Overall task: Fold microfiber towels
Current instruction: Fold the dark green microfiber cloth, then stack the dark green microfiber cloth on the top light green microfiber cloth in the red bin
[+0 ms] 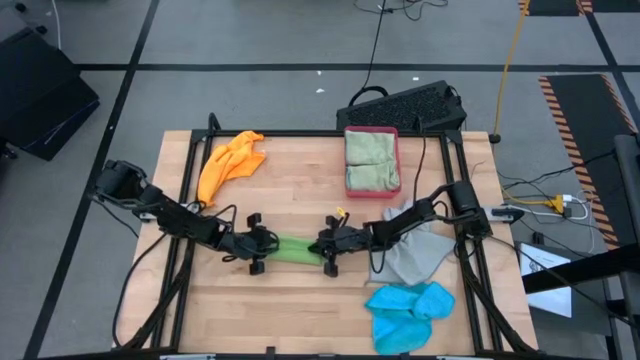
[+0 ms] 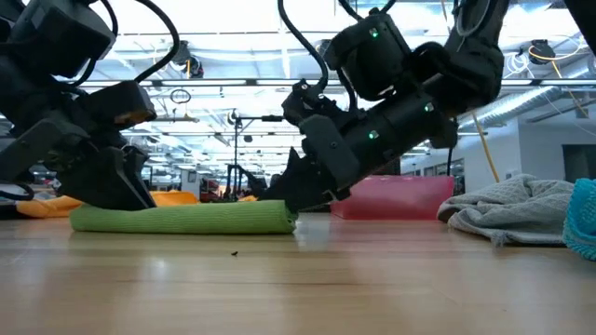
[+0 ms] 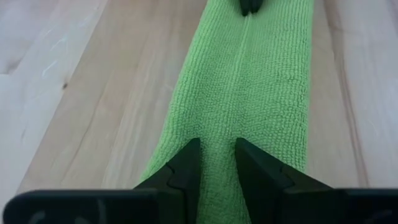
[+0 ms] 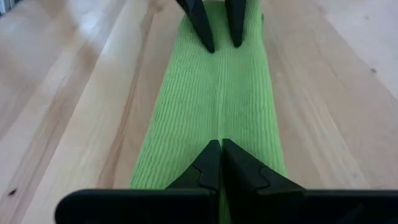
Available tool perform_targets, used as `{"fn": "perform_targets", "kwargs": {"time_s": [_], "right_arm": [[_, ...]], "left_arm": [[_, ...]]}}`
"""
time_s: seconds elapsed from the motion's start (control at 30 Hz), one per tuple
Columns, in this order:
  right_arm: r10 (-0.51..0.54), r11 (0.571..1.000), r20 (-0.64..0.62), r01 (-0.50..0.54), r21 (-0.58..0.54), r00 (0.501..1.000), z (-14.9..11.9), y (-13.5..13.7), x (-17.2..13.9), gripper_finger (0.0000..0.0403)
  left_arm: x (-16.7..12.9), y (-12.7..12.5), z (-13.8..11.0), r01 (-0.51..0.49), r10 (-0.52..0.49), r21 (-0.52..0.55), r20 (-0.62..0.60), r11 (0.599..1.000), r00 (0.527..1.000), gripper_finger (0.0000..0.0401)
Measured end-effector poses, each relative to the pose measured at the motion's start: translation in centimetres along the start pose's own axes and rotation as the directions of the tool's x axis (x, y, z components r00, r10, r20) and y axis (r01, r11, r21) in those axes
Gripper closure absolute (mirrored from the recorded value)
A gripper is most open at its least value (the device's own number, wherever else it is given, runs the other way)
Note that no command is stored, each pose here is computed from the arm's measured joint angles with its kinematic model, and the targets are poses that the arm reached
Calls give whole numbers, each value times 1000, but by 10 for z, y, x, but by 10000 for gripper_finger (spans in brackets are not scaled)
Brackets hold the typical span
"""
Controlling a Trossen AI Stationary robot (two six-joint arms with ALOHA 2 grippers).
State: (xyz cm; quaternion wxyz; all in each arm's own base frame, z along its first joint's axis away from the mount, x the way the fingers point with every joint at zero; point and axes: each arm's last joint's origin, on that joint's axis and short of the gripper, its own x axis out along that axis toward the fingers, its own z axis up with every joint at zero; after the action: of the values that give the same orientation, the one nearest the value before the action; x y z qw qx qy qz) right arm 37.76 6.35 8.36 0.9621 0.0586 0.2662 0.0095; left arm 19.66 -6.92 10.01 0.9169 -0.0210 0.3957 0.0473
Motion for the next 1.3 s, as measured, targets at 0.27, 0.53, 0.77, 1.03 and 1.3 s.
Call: {"fn": "perform_targets", "kwargs": {"time_s": [0.27, 0.53, 0.77, 1.03, 1.3], "right_arm": [[6, 1000, -27, -6, -29, 1000, 11, 6, -12, 396], [-9, 999, -64, 6, -54, 998, 22, 5, -33, 396], [-32, 997, -20, 31, -75, 999, 29, 12, -43, 384], [9, 992, -26, -12, -126, 1000, 25, 34, -47, 327], [-95, 985, 37, 99, -140, 995, 22, 54, -53, 265]], "left_arm": [[0, 0, 0, 11, -11, 18, 4, 1000, 1000, 300], [-5, -1, 4, 30, -31, 28, 18, 999, 999, 300], [-21, 0, 16, 62, -68, 63, 109, 996, 992, 299], [-47, -3, 33, 89, -108, 83, 249, 993, 962, 299], [-53, -47, 41, 40, -92, 248, 204, 968, 975, 234]]}}
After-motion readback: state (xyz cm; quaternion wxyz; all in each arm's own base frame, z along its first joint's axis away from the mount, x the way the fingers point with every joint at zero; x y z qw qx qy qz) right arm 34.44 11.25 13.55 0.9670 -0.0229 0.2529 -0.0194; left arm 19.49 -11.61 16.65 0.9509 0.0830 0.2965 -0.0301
